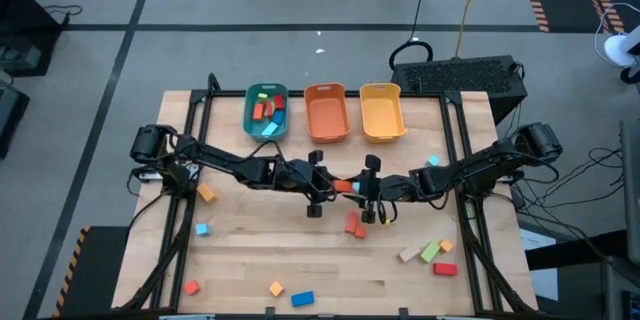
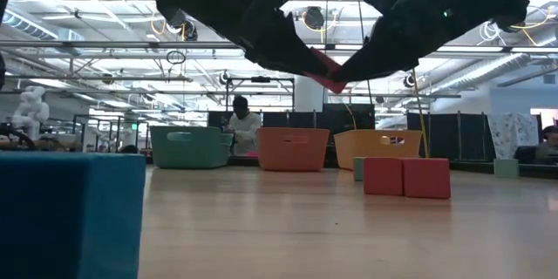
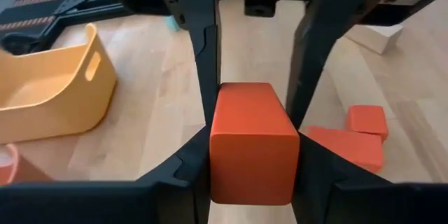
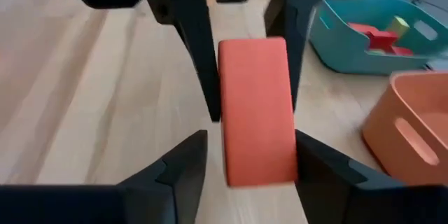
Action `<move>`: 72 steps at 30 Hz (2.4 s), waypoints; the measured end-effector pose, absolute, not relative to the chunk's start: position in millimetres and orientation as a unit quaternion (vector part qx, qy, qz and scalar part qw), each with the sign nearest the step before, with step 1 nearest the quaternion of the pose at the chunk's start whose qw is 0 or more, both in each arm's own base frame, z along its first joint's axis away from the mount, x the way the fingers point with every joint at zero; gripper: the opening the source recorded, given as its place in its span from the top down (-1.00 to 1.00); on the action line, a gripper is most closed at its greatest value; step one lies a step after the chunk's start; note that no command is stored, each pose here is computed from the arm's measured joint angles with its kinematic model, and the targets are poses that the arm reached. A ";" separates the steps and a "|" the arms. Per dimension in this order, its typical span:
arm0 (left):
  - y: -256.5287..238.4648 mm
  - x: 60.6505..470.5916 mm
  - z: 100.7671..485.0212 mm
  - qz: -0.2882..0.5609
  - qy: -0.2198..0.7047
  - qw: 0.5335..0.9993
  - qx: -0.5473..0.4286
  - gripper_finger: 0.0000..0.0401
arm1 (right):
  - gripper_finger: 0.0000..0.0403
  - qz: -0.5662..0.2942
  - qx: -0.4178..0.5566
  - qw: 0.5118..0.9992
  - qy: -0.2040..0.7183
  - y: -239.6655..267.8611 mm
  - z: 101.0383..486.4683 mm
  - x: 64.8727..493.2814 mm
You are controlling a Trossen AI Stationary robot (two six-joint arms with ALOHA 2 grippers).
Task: Sort blocks by size
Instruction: Put the right orange thick rectangular block into the orange bin
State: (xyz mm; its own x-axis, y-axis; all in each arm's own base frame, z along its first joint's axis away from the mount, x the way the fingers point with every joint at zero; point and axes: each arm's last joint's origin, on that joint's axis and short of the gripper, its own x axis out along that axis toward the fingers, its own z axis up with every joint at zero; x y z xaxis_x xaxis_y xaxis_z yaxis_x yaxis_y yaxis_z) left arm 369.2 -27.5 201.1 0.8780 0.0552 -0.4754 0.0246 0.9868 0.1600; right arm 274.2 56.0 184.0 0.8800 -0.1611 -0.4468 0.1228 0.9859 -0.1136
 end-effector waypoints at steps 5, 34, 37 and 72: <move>-22.0 365.3 200.6 0.064 0.268 0.957 0.088 0.32 | -0.03 -0.209 0.003 0.940 0.270 46.6 176.2 263.0; 102.6 300.2 244.6 0.368 0.317 0.874 -0.024 0.32 | -0.04 -0.296 -0.008 0.861 0.414 32.6 154.7 231.0; 107.4 300.0 245.8 0.362 0.309 0.879 -0.033 0.32 | -0.04 -0.301 -0.009 0.857 0.418 32.2 154.0 229.7; 127.4 352.5 240.2 0.340 0.138 0.910 -0.193 0.32 | -0.04 -0.314 -0.045 0.840 0.441 15.2 154.3 230.3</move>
